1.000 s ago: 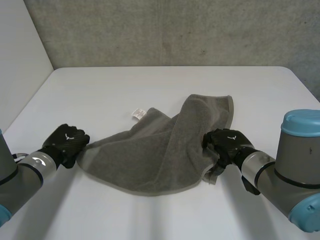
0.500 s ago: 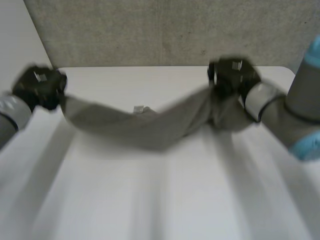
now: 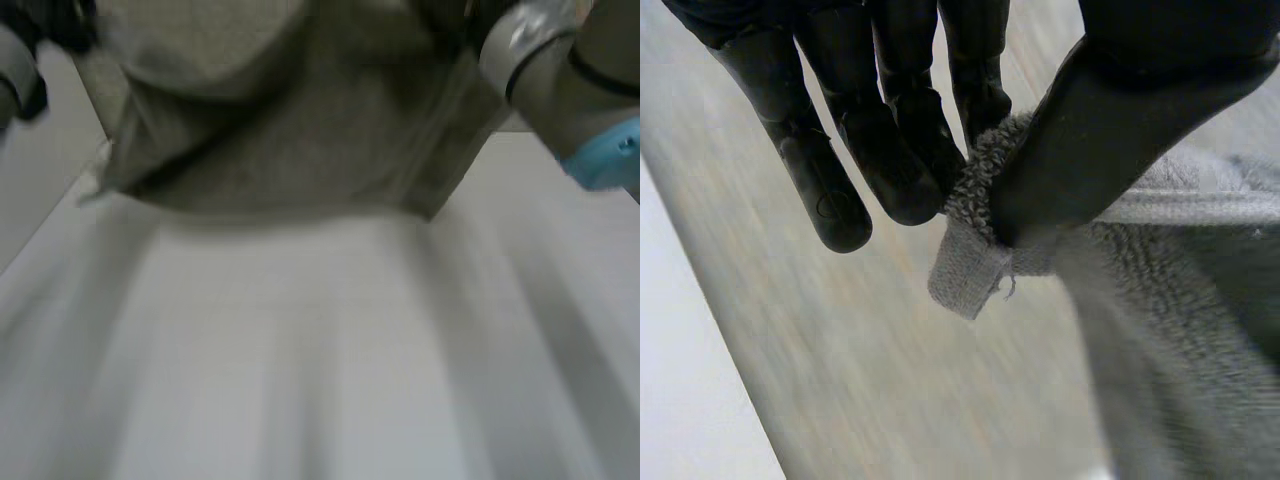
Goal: Fold the towel.
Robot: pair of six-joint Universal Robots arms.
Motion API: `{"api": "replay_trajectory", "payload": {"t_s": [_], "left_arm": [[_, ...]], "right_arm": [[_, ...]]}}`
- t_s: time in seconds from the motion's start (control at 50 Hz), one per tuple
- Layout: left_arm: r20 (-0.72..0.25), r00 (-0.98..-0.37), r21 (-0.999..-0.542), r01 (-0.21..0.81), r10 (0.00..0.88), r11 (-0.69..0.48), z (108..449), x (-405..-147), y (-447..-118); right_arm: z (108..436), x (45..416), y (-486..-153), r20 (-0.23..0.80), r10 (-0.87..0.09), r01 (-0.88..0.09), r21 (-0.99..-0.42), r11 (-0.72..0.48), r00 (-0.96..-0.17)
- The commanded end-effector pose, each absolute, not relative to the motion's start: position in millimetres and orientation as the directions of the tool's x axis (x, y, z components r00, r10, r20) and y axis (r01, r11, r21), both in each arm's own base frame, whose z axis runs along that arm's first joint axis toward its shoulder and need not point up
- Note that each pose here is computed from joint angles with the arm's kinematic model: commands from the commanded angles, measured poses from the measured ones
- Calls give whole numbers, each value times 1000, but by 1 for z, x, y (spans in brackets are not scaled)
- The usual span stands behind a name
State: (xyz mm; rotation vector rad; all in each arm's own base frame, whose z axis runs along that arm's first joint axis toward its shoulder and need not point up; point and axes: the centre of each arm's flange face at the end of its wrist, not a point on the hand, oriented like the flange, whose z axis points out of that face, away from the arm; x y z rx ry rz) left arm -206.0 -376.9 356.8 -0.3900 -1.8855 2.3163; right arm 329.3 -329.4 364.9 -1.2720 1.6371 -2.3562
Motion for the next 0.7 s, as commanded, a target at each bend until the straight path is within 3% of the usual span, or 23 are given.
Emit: {"api": "replay_trajectory", "payload": {"t_s": [0.02,0.12,0.22,0.38,0.46,0.62,0.66,0.7], "left_arm": [[-159,-922,-985,170,353,0,292,-200,-342],[-208,-920,-976,216,333,-15,299,-186,-317],[-233,-935,-970,202,267,-139,344,-172,-295],[-160,-953,-976,113,257,-187,381,-169,-292],[-135,-953,-986,101,271,-135,369,-171,-305],[-98,-940,-991,122,327,53,301,-191,-355],[-103,-938,-990,130,331,61,294,-197,-366],[-124,-949,-990,140,289,34,294,-198,-392]], "right_arm": [[330,314,-298,618,-564,-543,-775,-322,-548],[344,304,-278,618,-557,-544,-776,-318,-556],[376,295,-263,620,-517,-502,-784,-366,-591],[405,294,-263,603,-477,-450,-796,-404,-639],[390,301,-276,603,-500,-474,-798,-372,-621],[343,323,-314,615,-544,-529,-782,-328,-571],[337,328,-324,642,-525,-542,-762,-354,-560],[337,336,-347,714,-414,-564,-700,-439,-564]]}}
